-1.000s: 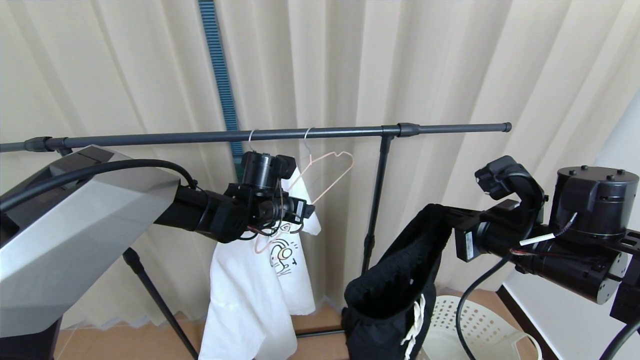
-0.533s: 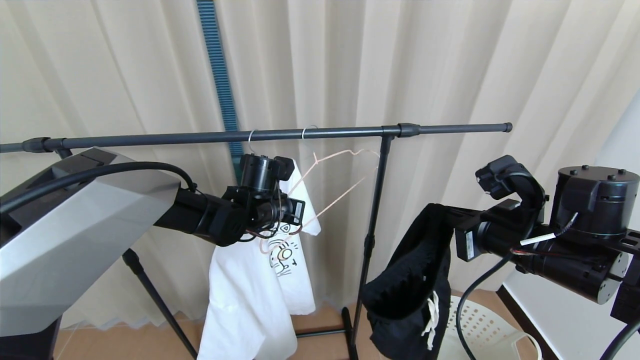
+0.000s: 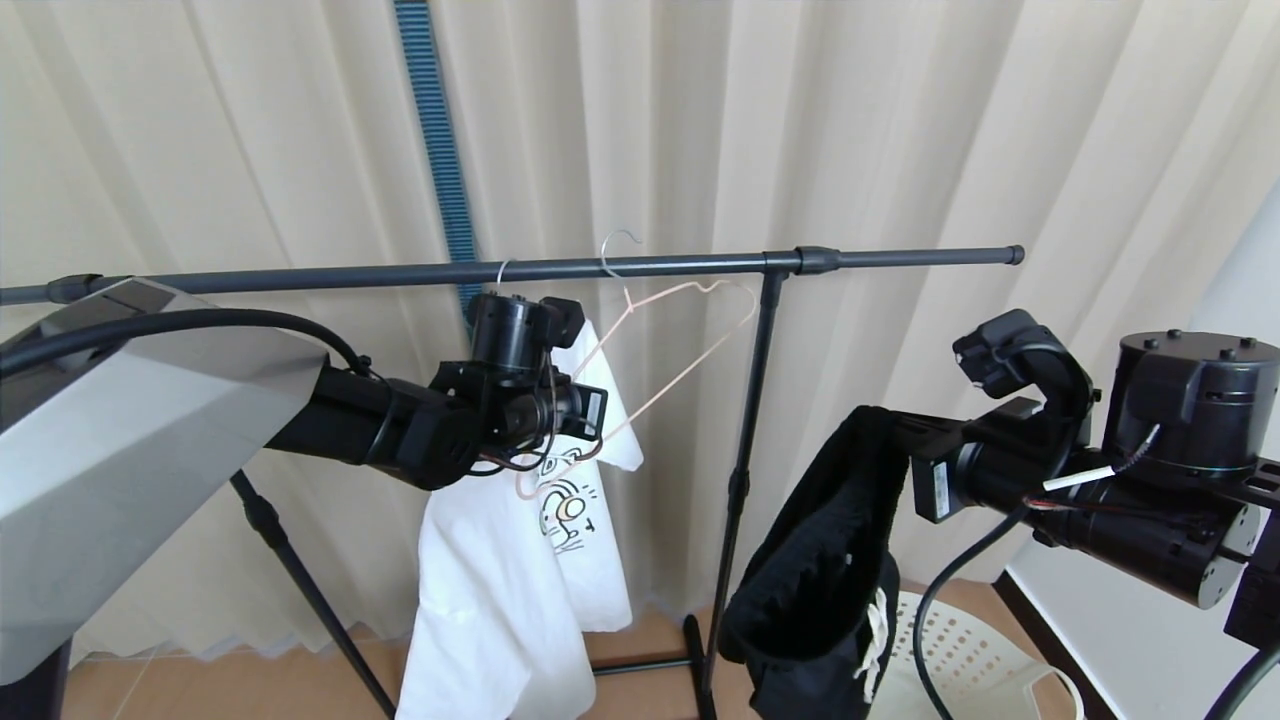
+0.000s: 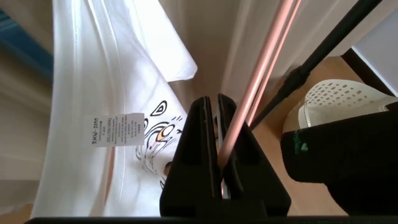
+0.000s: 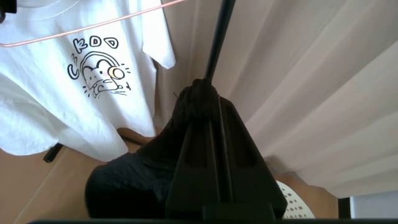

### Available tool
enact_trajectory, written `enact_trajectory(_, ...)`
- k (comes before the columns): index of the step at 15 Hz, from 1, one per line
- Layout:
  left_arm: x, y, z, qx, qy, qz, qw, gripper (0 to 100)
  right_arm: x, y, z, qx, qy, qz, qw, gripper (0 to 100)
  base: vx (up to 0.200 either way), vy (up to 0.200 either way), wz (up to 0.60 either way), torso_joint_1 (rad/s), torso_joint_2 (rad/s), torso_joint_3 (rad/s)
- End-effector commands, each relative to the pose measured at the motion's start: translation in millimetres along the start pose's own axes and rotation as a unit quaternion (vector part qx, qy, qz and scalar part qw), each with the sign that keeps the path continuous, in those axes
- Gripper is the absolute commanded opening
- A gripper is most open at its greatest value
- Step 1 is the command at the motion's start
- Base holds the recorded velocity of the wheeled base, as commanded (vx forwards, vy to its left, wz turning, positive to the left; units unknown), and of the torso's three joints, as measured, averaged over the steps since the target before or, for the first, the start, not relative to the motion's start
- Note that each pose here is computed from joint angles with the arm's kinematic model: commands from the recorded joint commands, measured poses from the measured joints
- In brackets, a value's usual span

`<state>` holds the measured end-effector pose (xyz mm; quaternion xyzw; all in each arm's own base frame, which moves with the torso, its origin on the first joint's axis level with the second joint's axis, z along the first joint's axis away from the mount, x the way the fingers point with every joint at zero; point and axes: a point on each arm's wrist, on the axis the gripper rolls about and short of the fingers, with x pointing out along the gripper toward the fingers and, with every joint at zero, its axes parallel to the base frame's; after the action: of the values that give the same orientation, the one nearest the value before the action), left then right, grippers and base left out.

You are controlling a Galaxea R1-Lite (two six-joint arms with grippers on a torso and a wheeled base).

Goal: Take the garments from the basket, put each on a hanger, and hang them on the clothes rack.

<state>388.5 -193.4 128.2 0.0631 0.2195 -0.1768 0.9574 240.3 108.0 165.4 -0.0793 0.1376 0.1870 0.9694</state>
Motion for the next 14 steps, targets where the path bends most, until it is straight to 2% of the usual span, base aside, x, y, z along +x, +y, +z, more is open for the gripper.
enact_trajectory(1,-11.6,0.8,5.6,-0.001,-0.01,0.0,0.9999,0,-0.7,0.0,0.4,0.0,-0.001,0.0,1.0,0,0.0,0.0,0.0,0.0,0.0,0.0)
enact_trajectory(3,-21.0,1.6,3.8,-0.001,-0.018,0.01,0.9998,0,-1.8,-0.1,1.3,0.0,-0.003,0.0,1.0,0,0.0,0.0,0.0,0.0,0.0,0.0)
enact_trajectory(6,-51.3,4.5,-3.3,-0.001,-0.033,0.015,0.9993,0,-2.1,-0.2,2.0,0.0,-0.005,0.0,1.0,0,0.0,0.0,0.0,0.0,0.0,0.0)
enact_trajectory(10,-87.1,8.8,-16.8,-0.002,-0.035,0.017,0.9993,0,-7.2,2.3,5.2,-0.001,-0.013,0.004,0.9999,0,0.0,0.0,0.0,0.0,0.0,0.0)
enact_trajectory(14,-140.1,13.9,-52.2,0.002,-0.019,0.013,0.9997,0,-9.4,1.5,7.1,-0.001,-0.017,-0.008,0.9998,0,0.0,0.0,0.0,0.0,0.0,0.0)
